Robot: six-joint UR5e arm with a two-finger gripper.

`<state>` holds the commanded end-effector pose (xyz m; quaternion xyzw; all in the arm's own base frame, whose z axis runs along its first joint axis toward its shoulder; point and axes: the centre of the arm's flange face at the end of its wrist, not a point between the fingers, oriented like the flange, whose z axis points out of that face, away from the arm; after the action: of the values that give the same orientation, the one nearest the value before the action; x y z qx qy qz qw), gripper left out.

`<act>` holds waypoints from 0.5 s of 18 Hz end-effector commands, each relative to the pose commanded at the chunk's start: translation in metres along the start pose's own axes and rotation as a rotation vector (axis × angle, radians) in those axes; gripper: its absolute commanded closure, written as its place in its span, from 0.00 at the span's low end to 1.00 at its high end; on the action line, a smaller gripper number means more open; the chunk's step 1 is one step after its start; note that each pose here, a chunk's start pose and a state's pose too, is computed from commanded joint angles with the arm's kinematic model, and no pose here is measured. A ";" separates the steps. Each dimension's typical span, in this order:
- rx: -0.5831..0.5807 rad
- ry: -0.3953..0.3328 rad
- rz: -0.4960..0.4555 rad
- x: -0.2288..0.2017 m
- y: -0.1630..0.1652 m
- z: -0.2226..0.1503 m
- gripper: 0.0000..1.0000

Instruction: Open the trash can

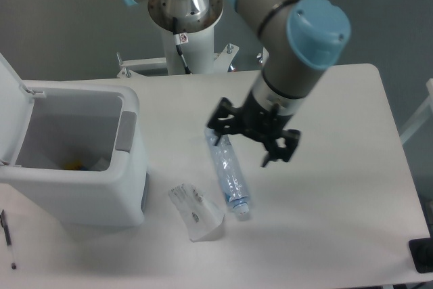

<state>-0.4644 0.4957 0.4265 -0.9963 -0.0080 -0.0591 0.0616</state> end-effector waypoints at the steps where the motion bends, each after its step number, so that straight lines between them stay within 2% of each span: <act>1: -0.004 -0.023 -0.001 -0.006 0.003 0.000 0.00; 5: 0.016 -0.088 0.033 -0.044 0.016 0.010 0.00; 9: 0.037 -0.132 0.094 -0.091 0.046 0.016 0.00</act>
<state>-0.5520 0.4511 0.3943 -0.9960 0.0336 0.0099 0.0820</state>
